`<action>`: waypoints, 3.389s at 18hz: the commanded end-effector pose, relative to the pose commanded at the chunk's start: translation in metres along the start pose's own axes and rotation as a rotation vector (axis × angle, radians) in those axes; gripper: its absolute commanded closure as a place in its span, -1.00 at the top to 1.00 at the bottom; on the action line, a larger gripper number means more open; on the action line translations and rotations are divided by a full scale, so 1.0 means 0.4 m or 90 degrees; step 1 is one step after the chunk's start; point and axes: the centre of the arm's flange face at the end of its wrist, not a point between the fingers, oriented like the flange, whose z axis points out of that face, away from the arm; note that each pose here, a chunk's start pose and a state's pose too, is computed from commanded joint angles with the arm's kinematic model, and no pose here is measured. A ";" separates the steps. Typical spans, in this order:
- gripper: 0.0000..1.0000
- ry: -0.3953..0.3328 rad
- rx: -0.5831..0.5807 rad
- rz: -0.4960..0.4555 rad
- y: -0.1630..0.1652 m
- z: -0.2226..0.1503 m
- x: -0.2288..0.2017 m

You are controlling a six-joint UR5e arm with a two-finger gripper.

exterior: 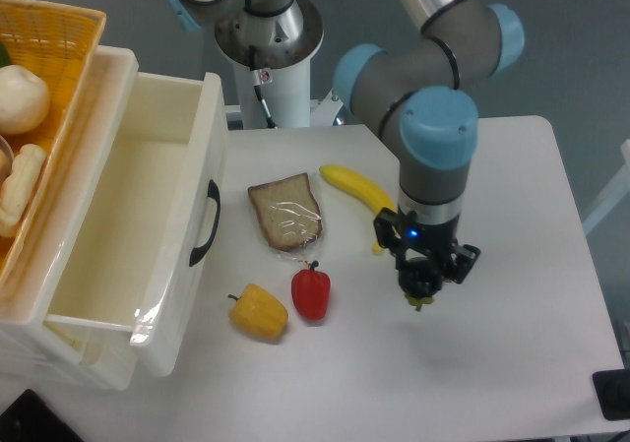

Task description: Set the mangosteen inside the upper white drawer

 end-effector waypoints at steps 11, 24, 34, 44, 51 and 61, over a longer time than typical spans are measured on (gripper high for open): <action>-1.00 0.028 0.157 -0.005 -0.153 -0.293 0.300; -1.00 0.090 0.219 0.069 -0.200 -0.333 0.514; -0.93 0.121 0.210 0.096 -0.234 -0.287 0.571; -0.15 0.155 0.186 0.111 -0.256 -0.193 0.579; 1.00 0.156 0.190 0.145 -0.264 -0.191 0.592; 1.00 0.143 0.201 0.080 -0.244 -0.222 0.521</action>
